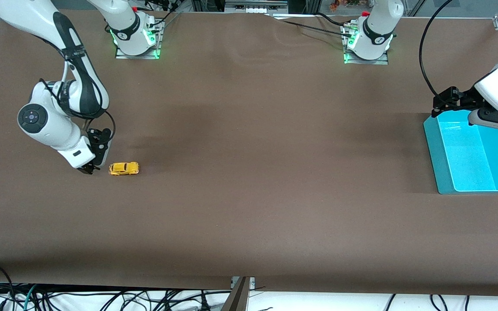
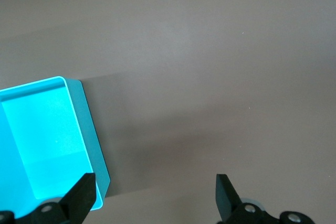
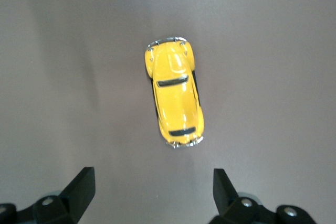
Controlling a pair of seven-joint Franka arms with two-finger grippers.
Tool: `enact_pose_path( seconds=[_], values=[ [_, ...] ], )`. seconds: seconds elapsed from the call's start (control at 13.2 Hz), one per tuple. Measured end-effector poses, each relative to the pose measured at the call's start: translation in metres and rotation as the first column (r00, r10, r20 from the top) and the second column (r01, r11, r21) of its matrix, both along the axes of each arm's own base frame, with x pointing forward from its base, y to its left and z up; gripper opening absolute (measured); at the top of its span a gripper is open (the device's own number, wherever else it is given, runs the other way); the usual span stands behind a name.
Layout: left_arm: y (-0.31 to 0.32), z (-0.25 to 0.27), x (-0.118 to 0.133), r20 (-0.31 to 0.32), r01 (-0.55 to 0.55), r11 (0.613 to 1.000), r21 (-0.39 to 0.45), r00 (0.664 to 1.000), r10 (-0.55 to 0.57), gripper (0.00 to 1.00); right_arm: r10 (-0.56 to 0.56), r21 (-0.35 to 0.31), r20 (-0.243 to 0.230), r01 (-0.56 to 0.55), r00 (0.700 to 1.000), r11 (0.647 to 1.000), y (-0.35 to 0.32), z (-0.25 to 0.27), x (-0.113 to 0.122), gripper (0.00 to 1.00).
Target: Wind and store yellow beetle car
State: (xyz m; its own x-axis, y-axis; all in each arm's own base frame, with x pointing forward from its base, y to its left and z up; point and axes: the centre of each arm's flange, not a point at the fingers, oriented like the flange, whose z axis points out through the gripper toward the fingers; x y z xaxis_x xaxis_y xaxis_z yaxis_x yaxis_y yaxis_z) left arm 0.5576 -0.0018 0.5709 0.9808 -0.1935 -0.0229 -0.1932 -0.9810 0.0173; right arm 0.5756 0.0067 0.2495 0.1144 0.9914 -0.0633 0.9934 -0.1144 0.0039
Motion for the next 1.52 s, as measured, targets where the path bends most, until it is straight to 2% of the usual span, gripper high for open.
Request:
enact_pose_path(
  seconds=[0.53,1.06,1.14,1.21,1.44,1.52],
  values=[
    [0.000,0.000,0.000,0.000,0.000,1.000,0.000,1.000,0.000,1.00,0.132,0.011,0.068,-0.133,0.989,0.991,0.022,-0.028,0.002,0.99],
    [0.000,0.000,0.000,0.000,0.000,1.000,0.000,1.000,0.000,1.00,0.184,0.009,0.086,-0.185,0.979,0.983,0.025,-0.051,0.003,0.97],
    [0.000,0.000,0.000,0.000,0.000,1.000,0.000,1.000,0.000,1.00,0.189,0.011,0.087,-0.191,0.978,0.982,0.028,-0.051,0.003,0.90],
    [0.000,0.000,0.000,0.000,0.000,1.000,0.000,1.000,0.000,1.00,0.193,0.013,0.088,-0.195,0.977,0.981,0.030,-0.051,0.003,0.73],
    [0.000,0.000,0.000,0.000,0.000,1.000,0.000,1.000,0.000,1.00,0.196,0.014,0.091,-0.198,0.976,0.980,0.032,-0.050,0.003,0.43],
    [0.000,0.000,0.000,0.000,0.000,1.000,0.000,1.000,0.000,1.00,0.196,0.014,0.091,-0.198,0.976,0.980,0.032,-0.050,0.003,0.42]
  ],
)
